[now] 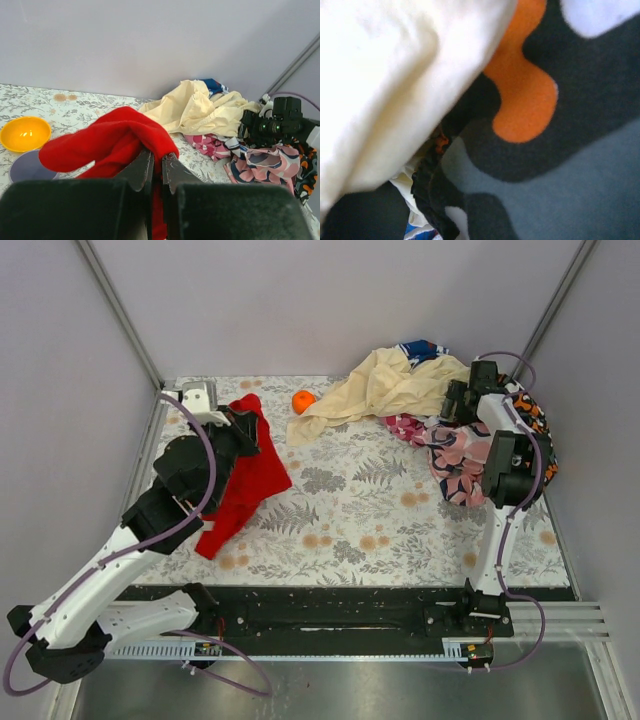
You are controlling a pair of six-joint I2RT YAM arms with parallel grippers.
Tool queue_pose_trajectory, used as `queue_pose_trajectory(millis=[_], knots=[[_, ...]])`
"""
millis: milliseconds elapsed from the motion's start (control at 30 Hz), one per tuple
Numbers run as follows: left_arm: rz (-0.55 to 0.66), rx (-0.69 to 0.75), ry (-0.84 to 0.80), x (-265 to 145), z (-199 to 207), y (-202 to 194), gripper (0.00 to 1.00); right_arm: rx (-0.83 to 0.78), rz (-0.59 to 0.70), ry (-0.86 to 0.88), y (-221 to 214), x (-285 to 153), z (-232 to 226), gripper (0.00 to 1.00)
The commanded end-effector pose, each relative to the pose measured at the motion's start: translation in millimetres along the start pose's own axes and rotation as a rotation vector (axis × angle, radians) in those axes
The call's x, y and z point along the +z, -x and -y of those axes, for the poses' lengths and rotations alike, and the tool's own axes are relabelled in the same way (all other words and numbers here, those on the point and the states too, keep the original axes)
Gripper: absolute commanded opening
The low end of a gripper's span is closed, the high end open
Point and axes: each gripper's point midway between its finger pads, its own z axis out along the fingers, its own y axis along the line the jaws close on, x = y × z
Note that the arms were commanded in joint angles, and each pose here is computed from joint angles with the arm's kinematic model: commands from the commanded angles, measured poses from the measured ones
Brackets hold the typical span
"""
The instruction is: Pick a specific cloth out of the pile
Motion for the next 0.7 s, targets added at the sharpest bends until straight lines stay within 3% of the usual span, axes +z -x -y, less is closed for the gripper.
queue_pose_trajectory(millis=[0,367,467,667], knots=[[0.016,-0.041,-0.116,1.7,29.3,19.1,0.00,-0.003,-0.011,-0.071,10.9,-46.7,28.9,1.00],[-0.062,-0.090,-0.159,40.1,64.5,-17.8,0.00,0.084,0.087,0.012,46.3,-134.7,17.8,0.99],[-0.144,-0.094,-0.128,55.8,66.6,-56.3,0.00,0.113,0.083,0.059,43.5,-152.3,10.6,0.99],[-0.420,-0.075,0.020,63.9,40.0,-170.3,0.00,0.145,0.092,0.183,25.4,-190.4,-5.9,0.99]])
